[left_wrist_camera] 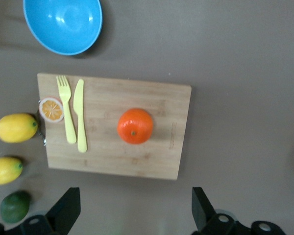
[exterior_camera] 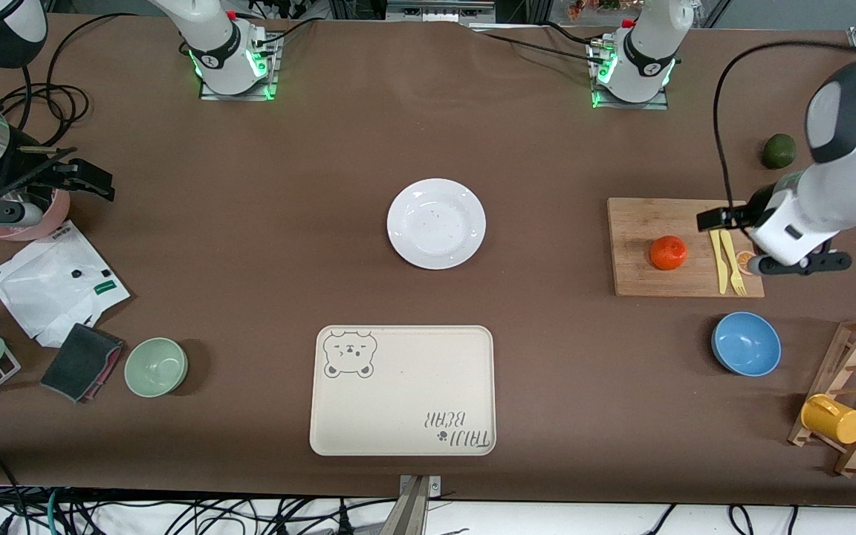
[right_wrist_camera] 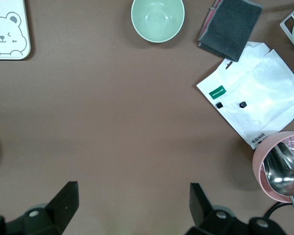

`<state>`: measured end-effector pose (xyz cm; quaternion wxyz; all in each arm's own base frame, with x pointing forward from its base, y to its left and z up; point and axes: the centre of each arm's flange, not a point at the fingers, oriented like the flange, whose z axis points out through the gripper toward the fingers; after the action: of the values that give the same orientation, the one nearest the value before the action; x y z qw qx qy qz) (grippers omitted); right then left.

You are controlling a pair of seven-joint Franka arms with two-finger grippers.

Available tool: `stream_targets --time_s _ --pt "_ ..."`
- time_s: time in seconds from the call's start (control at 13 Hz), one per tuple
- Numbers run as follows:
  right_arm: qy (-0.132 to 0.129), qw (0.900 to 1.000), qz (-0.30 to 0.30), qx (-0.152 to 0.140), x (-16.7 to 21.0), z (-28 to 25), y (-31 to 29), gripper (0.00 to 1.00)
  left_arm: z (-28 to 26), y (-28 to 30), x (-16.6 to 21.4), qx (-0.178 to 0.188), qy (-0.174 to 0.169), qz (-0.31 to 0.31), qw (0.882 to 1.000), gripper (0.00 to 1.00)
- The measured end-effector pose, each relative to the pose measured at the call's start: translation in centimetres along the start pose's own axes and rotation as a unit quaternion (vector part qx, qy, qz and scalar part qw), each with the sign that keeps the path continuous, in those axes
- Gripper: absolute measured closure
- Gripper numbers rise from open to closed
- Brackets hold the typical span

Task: Place orange and plate with both arms
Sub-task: 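Move the left gripper down over the orange on the cutting board, then close the left gripper on the orange and lift it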

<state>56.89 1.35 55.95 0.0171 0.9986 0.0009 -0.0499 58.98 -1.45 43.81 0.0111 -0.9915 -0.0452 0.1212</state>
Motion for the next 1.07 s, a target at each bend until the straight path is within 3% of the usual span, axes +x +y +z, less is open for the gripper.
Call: stream_targets --time_s 0.77,1.07 --pt "0.000 1.000 0.000 0.000 0.0 0.0 0.0 0.00 16.7 -0.1 -0.4 -0.012 0.067 0.004 0.998 0.00" --pt "0.000 1.000 0.000 0.000 0.0 0.0 0.0 0.00 22.0 -1.8 -0.7 -0.001 0.058 0.008 0.998 0.00"
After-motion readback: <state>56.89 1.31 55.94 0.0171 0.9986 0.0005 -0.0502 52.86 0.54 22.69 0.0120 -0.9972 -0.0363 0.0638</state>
